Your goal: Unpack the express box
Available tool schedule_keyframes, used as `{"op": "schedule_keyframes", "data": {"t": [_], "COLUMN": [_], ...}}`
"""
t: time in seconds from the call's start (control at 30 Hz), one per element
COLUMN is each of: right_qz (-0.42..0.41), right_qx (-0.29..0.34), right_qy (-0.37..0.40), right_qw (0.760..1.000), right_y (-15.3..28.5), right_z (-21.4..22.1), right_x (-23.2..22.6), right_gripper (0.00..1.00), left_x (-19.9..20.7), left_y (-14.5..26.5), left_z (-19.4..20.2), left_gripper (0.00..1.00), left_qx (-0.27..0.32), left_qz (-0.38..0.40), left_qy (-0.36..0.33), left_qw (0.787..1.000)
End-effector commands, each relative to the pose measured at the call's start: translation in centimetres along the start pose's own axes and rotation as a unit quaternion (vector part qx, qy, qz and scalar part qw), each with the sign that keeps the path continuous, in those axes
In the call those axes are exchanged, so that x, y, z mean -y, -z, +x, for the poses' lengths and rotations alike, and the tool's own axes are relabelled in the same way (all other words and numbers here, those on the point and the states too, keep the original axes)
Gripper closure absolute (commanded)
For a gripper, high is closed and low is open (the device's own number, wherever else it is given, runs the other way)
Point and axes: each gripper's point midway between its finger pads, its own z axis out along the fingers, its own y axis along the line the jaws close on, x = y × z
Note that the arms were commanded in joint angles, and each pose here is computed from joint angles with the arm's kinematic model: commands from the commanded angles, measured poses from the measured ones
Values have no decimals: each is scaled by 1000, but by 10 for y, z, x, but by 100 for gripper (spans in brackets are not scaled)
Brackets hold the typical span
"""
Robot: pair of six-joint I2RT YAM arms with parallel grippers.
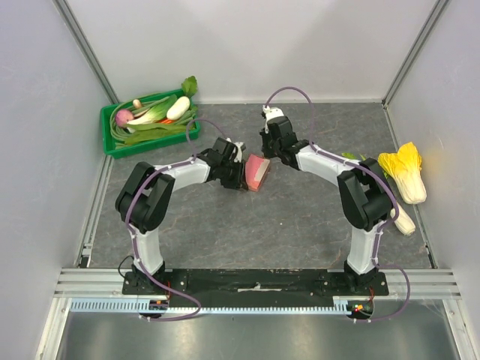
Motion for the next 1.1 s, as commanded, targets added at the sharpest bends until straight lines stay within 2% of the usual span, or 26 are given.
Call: {"op": "schedule_keyframes", "data": {"t": [0.0,0.17,0.33,0.53,0.6,0.7,0.77,0.8,0.9,0.93,1.0,1.07], "right_qz": [-2,20,36,105,124,110,72,53,-24,-50,-71,-115], "right_qx": [6,10,12,54,81,108,118,121,133,138,154,168], "right_qy": [-15,-23,-34,-47,-54,-52,-47,-45,-17,-8,11,22], "right_qw": [1000,999,999,992,988,987,989,990,991,989,986,979], "right_y": [31,52,62,77,89,103,110,112,125,132,144,160], "right_z": [-6,2,8,-14,-34,-60,-73,-77,-94,-99,-114,-129], "right_x": [-2,9,17,41,47,42,28,21,-6,-15,-22,-37], "right_gripper": [100,100,100,100,100,100,100,100,100,100,100,100], "left_x": [-32,-34,-33,-43,-48,-46,-36,-33,3,25,59,75], "left_y": [3,4,4,20,29,50,66,73,103,113,142,159], "left_z": [-33,-50,-65,-78,-81,-95,-106,-112,-130,-126,-129,-128], "left_gripper": [65,65,65,64,62,55,49,41,29,26,23,22], "left_qx": [46,57,63,86,99,130,152,163,191,179,192,200], "left_qz": [-54,-22,-6,-21,-33,-36,-21,-13,76,140,231,272], "left_qy": [45,79,80,96,101,93,76,68,1,-24,-78,-102], "left_qw": [996,995,995,991,989,986,985,984,979,974,951,936]}}
